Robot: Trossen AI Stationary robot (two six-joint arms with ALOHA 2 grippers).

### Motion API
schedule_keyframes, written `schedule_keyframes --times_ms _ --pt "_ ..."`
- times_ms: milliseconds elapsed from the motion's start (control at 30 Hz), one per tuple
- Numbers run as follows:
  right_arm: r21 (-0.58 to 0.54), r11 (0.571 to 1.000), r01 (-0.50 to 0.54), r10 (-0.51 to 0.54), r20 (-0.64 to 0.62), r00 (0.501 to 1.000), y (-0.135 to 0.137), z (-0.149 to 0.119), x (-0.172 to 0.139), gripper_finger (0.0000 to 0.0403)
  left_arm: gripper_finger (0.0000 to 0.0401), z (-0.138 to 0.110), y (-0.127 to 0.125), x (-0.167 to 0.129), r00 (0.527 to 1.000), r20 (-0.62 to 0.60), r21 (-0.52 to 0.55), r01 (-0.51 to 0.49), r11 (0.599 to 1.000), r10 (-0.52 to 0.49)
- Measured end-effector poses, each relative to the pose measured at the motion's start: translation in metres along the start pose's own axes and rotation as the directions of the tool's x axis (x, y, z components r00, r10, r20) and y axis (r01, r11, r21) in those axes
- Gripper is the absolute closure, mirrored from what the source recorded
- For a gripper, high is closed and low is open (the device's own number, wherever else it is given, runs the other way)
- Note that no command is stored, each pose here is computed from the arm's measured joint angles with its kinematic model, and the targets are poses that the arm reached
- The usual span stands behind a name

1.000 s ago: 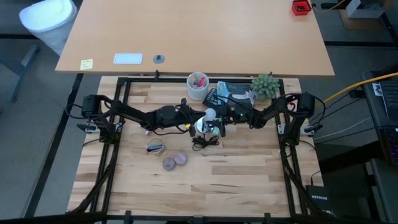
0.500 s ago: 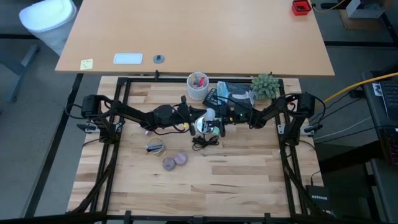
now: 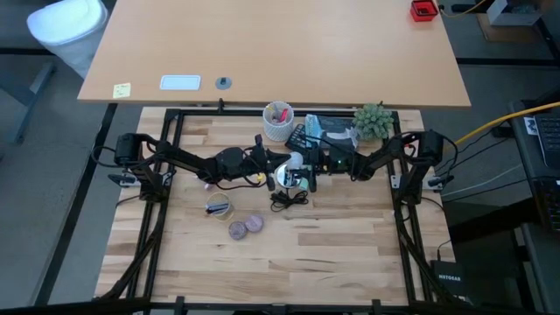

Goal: Screw lightbulb
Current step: Insert the white lightbulb into the silver lamp

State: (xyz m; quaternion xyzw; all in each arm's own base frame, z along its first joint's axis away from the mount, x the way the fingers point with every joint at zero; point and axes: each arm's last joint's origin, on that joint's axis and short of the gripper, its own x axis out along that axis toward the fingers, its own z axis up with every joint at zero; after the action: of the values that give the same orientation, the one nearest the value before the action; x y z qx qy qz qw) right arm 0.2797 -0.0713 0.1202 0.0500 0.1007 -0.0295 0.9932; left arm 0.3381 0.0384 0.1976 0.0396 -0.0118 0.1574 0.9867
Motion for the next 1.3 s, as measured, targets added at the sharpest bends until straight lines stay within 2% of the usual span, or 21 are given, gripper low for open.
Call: schedule_keyframes --times_ms 200,367,700,900,1167,1300 --pt "-0.025 0.998 0.055 -0.054 0.011 0.998 0.018 0.000 0.004 0.0256 0.0397 -0.001 0.000 0.000 1.000 -0.009 0.001 0.001 1.000 -0.001" --pt "-0.050 0.992 0.120 -0.120 0.003 0.993 0.020 -0.001 0.004 0.0256 0.0397 -0.002 0.000 0.000 1.000 -0.025 0.002 0.002 1.000 -0.002" --pt "-0.050 0.991 0.124 -0.126 -0.038 0.991 0.019 -0.005 0.004 0.0256 0.0397 -0.004 0.000 0.000 0.999 -0.042 0.006 0.004 1.000 -0.003" --pt "-0.050 0.991 0.124 -0.127 -0.042 0.991 0.019 -0.005 0.004 0.0256 0.0397 -0.003 -0.002 0.000 0.999 -0.029 -0.002 0.038 0.999 -0.038" --pt "-0.050 0.991 0.124 -0.127 -0.045 0.991 0.019 -0.005 0.004 0.0256 0.0397 0.014 -0.006 0.010 0.998 0.020 0.012 0.062 0.998 -0.062" --pt "-0.050 0.991 0.124 -0.127 -0.047 0.991 0.019 -0.006 0.004 0.0256 0.0397 0.012 -0.007 0.012 0.997 -0.025 0.030 0.078 0.997 -0.077"
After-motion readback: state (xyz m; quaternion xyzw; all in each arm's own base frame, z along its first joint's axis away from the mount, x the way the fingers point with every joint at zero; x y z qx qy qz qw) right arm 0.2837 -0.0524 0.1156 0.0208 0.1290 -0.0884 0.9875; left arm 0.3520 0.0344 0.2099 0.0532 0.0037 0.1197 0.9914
